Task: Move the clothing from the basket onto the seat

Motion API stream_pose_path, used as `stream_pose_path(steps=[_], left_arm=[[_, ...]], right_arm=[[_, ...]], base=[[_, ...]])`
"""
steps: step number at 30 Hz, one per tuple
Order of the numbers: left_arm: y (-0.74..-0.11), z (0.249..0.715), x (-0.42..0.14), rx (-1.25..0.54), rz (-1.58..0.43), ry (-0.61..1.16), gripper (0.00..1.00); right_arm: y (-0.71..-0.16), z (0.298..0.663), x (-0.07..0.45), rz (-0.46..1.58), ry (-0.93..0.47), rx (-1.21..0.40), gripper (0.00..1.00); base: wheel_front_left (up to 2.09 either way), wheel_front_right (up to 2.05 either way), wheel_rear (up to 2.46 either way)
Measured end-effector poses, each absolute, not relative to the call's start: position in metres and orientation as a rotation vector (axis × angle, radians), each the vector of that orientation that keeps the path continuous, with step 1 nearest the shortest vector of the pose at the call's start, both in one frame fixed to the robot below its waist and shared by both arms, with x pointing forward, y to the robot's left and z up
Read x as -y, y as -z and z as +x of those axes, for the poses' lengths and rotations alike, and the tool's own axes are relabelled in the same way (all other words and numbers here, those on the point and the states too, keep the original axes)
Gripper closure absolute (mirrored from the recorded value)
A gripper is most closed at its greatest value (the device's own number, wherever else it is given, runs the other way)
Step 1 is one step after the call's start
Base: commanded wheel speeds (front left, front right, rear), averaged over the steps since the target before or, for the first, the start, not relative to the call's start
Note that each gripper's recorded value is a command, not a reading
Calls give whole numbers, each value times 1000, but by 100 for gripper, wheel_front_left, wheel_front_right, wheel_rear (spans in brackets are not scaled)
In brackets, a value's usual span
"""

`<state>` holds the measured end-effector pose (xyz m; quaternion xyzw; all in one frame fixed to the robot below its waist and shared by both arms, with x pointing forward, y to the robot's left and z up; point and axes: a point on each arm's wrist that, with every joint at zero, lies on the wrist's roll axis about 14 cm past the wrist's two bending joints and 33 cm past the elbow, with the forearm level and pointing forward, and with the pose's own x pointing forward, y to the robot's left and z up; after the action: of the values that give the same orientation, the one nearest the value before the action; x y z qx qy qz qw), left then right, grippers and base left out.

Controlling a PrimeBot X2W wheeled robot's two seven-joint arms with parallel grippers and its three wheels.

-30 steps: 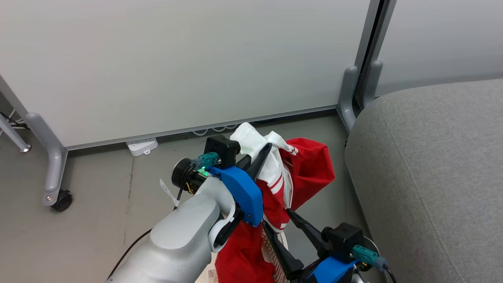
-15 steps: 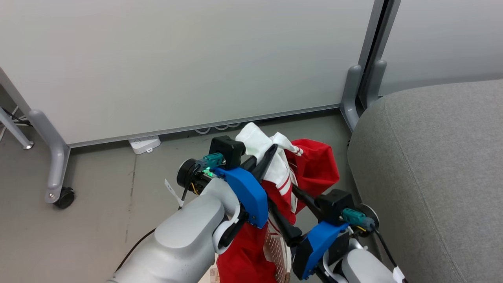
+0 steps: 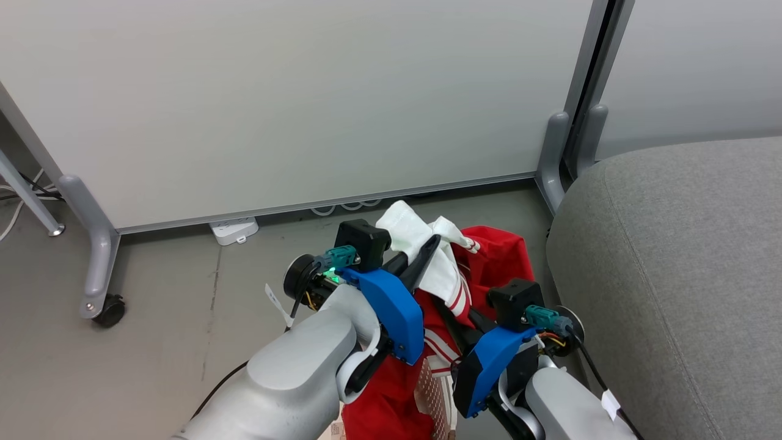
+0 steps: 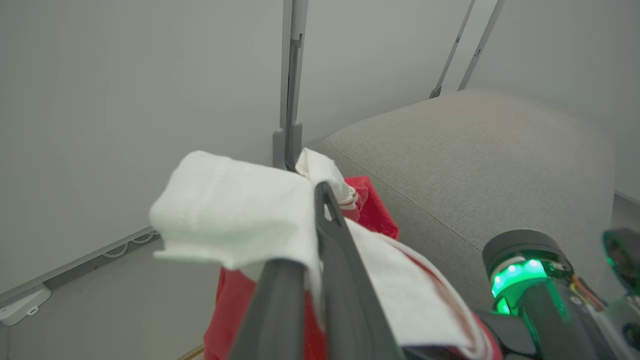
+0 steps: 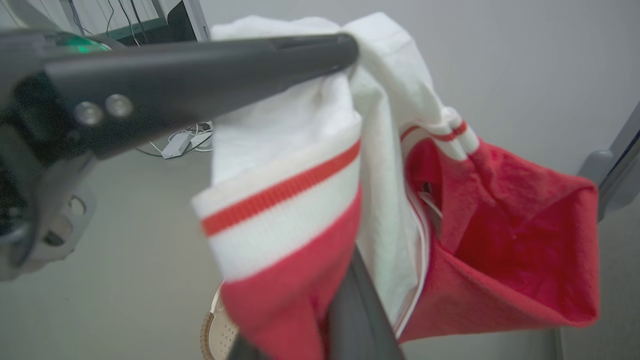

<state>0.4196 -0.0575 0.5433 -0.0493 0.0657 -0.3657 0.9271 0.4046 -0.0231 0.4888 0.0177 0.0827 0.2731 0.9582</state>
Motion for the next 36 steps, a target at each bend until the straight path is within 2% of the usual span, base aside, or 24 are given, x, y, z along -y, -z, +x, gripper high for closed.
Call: stream_pose_path(steps=[21,22,23,24,36], left_arm=[[-544,420,64,-137,-105,763,100],[-544,420,64,-135,-104,763,87],[-545,420,64,-134,-106,762,12],[-545,420,64,-133,-108,761,0],[-546,422,62,-123,-104,755,0]], right_arm=[[-483,407,31,35,-534,-173,100],[-483,407,31,36,-533,-173,100],[-484,407,31,38,-532,-174,100],[-484,408,31,38,-532,-174,100],[-482,408,31,41,-535,-176,100]], base=[[0,0,0],[0,0,0],[0,0,0],[0,0,0],[0,0,0]])
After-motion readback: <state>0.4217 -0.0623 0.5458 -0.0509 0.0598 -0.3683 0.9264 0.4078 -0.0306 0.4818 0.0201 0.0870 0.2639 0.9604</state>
